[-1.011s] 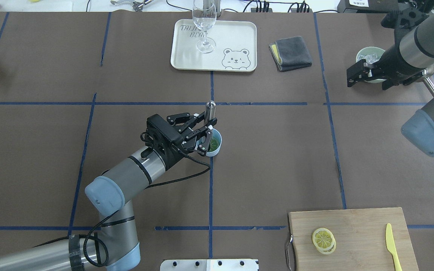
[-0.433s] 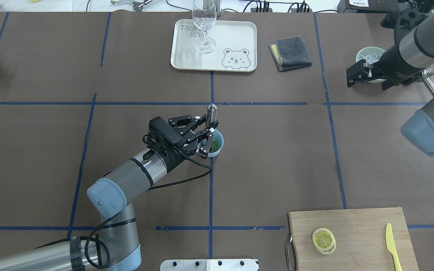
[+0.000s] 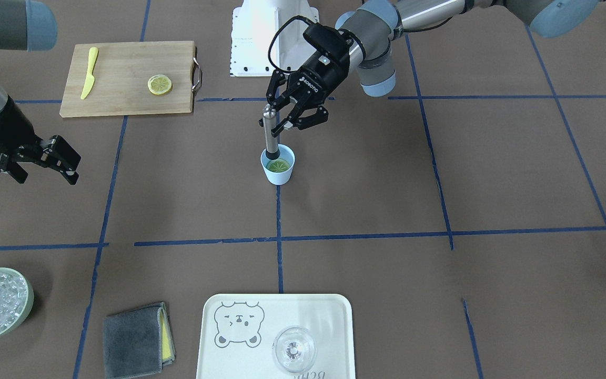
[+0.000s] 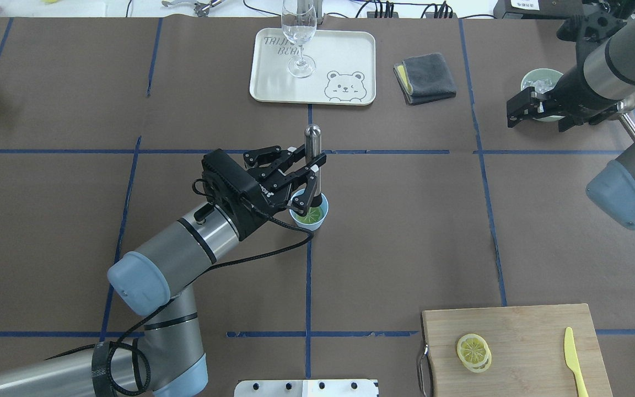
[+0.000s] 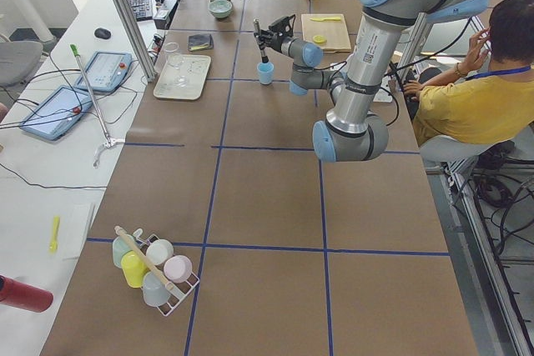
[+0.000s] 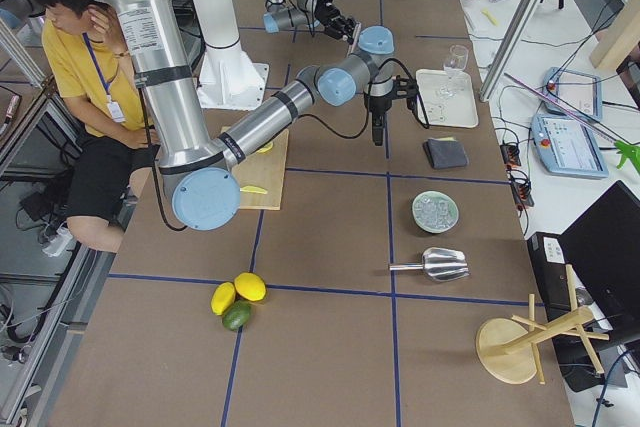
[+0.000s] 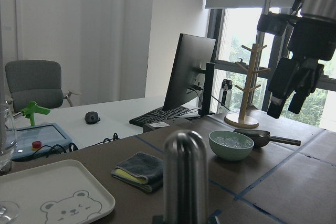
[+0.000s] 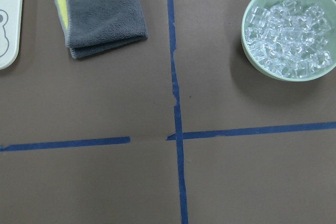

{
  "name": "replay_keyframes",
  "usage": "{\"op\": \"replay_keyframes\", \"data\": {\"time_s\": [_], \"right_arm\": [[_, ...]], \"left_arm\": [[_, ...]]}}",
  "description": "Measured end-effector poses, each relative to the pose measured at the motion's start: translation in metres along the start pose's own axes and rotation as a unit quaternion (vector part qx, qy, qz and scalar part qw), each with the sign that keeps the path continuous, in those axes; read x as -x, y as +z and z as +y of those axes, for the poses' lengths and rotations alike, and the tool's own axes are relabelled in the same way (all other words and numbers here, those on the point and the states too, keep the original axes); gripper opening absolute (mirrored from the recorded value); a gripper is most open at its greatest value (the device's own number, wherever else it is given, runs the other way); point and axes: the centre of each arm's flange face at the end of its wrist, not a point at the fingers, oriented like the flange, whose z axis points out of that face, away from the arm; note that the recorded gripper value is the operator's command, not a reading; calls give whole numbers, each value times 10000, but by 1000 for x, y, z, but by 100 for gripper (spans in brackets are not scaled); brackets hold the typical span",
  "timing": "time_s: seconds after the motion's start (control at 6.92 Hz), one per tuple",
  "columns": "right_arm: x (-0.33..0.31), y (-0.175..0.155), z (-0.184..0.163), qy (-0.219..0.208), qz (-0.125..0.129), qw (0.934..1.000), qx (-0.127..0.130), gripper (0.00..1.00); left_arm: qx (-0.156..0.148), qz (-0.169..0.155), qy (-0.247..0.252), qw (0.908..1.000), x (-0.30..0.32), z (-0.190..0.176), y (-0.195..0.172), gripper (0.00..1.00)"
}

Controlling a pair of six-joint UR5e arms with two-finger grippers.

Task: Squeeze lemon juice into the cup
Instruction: 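Lift the rod out of the cup and carry it back with the left gripper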

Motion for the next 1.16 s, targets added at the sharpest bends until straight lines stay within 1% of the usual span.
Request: {"op": "replay_keyframes", "data": {"time_s": [0.14,0.29,0.43,0.58,0.72,0.87,1.01,1.16], "right_arm": [[0,0,0,2,0,10000,0,100],[0,0,0,2,-2,10000,-2,100],[0,0,0,-2,1,10000,-2,100],[0,1,0,-3,10,10000,3,100],[0,2,0,4,13,10000,7,100],[0,2,0,14,13,10000,9,100],[0,2,-1,18,15,10000,7,100],[-1,2,-1,19,18,10000,6,100]], "left_arm": [[-205,-18,71,9998,6,-27,-1,0],[-416,-62,5,9991,15,-56,-2,0],[-372,-275,-65,9989,34,-75,4,0],[6,-628,67,9980,62,-88,19,0],[611,-869,242,9940,97,-96,32,0],[1379,-908,225,9860,139,-104,39,0],[2295,-898,-66,9691,190,-112,33,0],[3204,-982,-560,9405,241,-106,12,0]]}}
